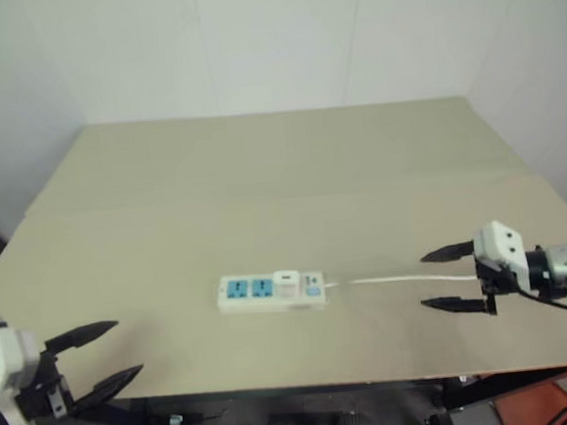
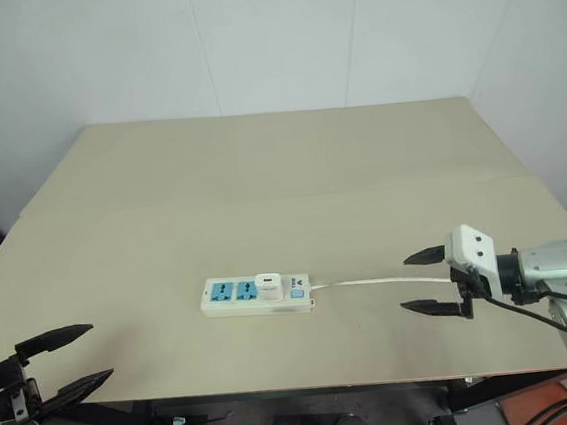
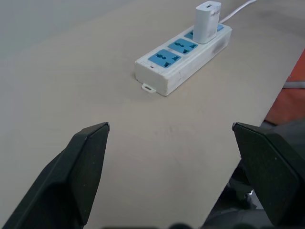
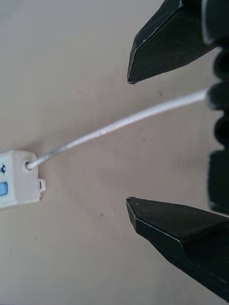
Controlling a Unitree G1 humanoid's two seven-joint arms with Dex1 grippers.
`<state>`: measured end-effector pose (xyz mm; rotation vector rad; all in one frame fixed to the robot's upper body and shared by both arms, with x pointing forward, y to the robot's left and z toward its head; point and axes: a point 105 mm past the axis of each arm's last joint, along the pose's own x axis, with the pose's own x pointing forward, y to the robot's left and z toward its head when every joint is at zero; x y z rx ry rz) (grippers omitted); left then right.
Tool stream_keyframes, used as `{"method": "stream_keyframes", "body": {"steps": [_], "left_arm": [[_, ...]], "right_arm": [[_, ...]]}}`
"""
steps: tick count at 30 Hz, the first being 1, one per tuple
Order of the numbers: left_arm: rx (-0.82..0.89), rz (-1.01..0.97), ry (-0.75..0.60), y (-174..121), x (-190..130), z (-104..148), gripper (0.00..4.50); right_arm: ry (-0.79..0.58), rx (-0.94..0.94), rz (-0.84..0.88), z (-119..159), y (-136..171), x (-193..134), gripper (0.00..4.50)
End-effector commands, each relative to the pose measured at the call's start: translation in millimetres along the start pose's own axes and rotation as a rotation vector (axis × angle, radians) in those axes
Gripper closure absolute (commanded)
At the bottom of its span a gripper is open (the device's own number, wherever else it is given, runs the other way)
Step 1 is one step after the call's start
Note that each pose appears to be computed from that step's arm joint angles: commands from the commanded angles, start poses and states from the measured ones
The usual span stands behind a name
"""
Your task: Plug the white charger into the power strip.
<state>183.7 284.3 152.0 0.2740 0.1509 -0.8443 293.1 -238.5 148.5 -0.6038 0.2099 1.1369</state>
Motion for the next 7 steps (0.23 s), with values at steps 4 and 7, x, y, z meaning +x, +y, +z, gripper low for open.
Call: {"method": "stream_keyframes", "body": {"steps": [4,7], "left_arm": [[0.036,0.001,-0.03,-1.1,-5.2,19.5,0.0],[0.044,-0.015,-0.04,-1.4,-1.8,22.9,0.0]], "right_arm": [[0.018,-0.041,-0.006,0.6,-7.5,-1.2,0.05],[0.025,-0.045,-0.008,0.5,-5.6,-3.9,0.05]]}}
